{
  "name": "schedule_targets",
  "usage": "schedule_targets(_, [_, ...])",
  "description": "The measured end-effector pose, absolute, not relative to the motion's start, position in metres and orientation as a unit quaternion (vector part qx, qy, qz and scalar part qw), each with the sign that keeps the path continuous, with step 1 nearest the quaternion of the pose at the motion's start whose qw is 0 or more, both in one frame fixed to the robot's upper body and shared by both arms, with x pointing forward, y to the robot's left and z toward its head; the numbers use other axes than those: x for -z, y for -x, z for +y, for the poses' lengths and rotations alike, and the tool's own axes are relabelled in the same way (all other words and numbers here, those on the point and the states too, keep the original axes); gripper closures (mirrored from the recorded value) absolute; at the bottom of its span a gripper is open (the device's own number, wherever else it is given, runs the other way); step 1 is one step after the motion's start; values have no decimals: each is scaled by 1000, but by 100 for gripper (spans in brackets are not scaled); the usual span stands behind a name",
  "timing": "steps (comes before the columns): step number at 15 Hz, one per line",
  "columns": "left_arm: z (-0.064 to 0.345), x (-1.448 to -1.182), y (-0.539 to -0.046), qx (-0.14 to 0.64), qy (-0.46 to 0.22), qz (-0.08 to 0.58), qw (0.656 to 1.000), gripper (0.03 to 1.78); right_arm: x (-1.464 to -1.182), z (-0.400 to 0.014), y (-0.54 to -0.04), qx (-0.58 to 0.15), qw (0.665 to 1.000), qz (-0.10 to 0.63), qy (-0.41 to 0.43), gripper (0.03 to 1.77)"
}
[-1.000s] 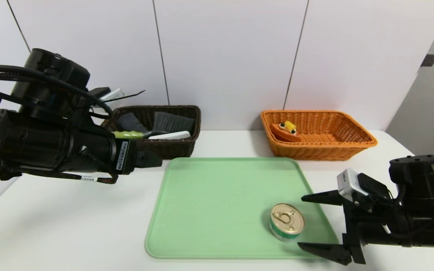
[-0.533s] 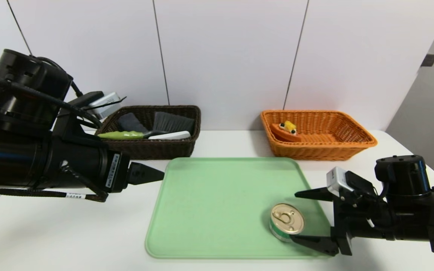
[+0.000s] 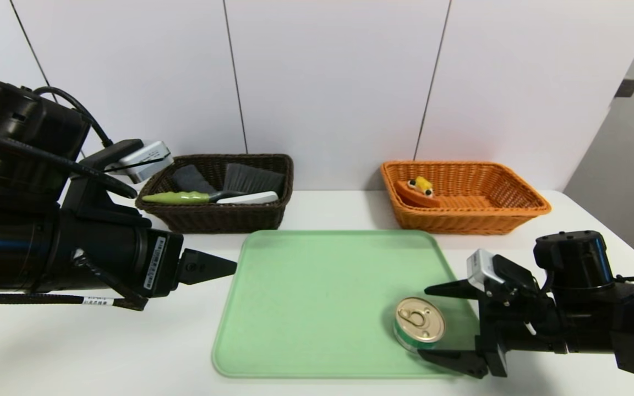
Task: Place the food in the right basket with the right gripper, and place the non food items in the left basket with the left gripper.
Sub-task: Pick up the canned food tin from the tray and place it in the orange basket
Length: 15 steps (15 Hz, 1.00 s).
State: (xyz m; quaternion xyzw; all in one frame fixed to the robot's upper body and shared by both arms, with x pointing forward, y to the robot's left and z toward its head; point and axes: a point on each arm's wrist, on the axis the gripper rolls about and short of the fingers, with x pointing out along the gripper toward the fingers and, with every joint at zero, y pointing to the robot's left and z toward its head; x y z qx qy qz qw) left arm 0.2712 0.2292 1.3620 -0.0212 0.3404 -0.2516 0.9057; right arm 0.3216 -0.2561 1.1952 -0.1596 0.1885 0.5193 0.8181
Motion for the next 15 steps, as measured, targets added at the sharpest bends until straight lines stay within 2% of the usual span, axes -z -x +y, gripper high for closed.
schedule_targets(15, [228,-1358,-272,253,26,332,908,12,-1188,-240,-337,-536,806,192,159,9])
